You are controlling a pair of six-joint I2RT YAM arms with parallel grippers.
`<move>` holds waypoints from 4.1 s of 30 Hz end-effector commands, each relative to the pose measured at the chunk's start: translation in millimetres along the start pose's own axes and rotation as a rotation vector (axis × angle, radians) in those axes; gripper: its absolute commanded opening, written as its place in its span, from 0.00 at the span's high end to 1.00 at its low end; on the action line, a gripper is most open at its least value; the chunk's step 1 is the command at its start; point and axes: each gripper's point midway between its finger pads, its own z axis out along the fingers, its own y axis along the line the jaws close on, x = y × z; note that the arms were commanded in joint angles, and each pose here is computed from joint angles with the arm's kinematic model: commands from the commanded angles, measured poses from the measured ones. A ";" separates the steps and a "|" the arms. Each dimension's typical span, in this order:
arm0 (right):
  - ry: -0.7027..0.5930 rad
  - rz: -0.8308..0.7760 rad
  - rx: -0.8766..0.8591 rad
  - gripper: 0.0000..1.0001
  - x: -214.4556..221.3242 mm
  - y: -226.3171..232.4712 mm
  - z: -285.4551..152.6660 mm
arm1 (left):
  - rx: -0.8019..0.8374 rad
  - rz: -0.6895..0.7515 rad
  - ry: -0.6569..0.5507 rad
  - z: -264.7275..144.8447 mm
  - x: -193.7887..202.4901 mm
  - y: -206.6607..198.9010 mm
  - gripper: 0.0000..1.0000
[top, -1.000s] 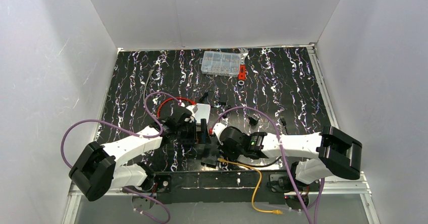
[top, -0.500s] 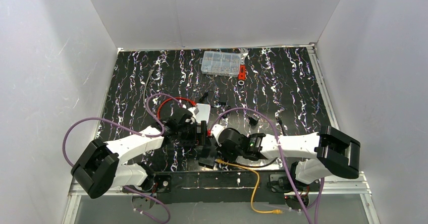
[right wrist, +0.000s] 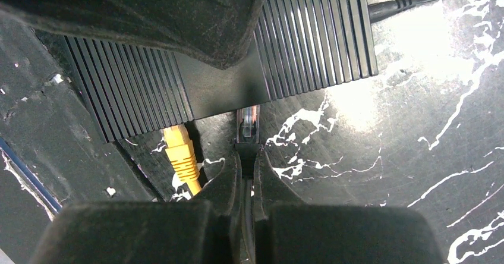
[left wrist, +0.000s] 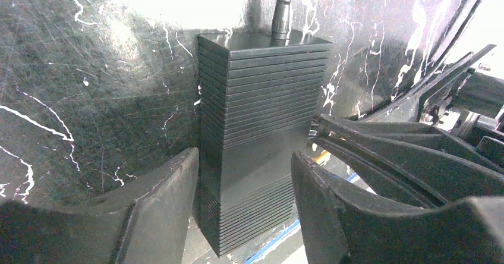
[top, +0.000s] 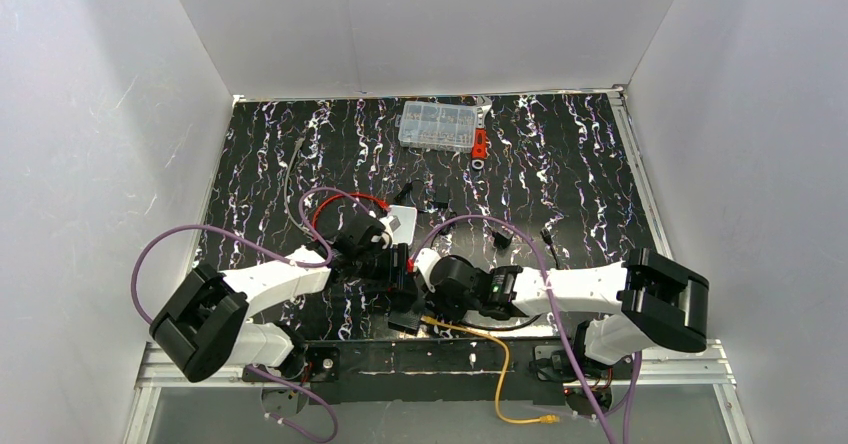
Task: Insert the plug into the switch port
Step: Insert the connector into the switch port.
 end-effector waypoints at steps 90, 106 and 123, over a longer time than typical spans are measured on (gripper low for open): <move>-0.320 -0.024 -0.026 0.99 -73.1 -7.2 -20.9 | 0.063 0.097 0.014 -0.1 10.6 -18.2 0.58; -0.290 0.089 0.092 0.99 -32.1 -33.3 -37.3 | -0.134 0.146 -0.248 -65.4 -37.2 -12.1 0.20; -0.450 0.226 0.484 0.99 -74.5 -155.3 -107.3 | -0.132 0.200 -0.375 -116.3 -49.3 -23.4 0.02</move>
